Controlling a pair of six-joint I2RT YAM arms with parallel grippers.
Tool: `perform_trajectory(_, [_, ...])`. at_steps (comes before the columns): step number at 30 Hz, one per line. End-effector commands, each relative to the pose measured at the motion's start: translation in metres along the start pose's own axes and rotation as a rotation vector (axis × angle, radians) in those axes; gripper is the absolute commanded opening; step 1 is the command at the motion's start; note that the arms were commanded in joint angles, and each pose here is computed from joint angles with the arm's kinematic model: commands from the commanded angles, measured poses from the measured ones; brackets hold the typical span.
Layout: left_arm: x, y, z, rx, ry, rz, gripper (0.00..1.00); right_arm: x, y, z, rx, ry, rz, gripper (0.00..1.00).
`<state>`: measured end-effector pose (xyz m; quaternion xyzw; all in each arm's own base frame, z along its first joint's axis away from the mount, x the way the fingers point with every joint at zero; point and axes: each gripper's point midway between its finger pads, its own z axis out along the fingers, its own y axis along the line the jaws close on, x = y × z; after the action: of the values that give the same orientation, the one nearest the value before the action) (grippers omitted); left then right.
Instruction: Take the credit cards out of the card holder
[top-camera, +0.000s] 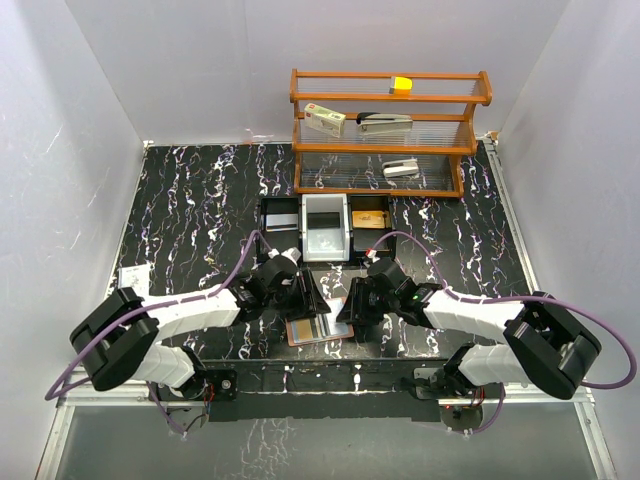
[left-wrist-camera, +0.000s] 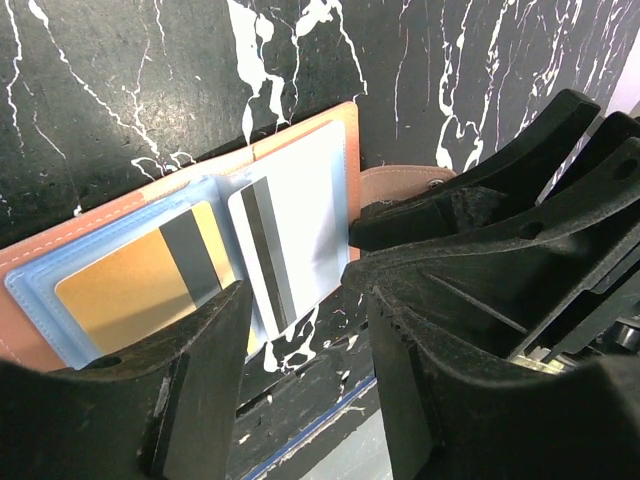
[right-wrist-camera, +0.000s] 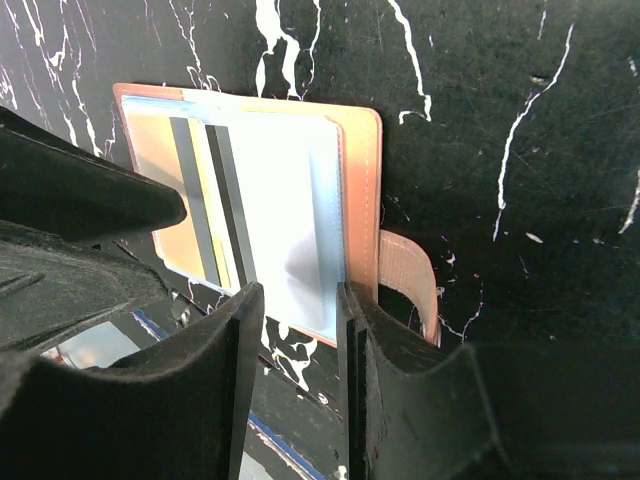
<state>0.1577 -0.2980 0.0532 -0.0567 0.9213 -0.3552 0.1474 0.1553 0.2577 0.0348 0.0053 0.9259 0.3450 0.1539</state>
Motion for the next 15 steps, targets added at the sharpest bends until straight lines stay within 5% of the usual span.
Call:
perform_trajectory(1, [0.0,-0.007,0.003,0.019,0.026,0.043,0.48,-0.016,0.012,-0.002,-0.026,-0.054,-0.02,0.34])
perform_trajectory(5, [-0.001,0.009,0.007,-0.076,0.028,0.021,0.46,-0.018,0.015,0.0,-0.025,-0.051,-0.017,0.34])
perform_trajectory(15, [0.004,0.007,0.012,-0.016,0.052,0.008,0.42,-0.018,0.017,0.0,-0.027,-0.041,-0.006,0.33])
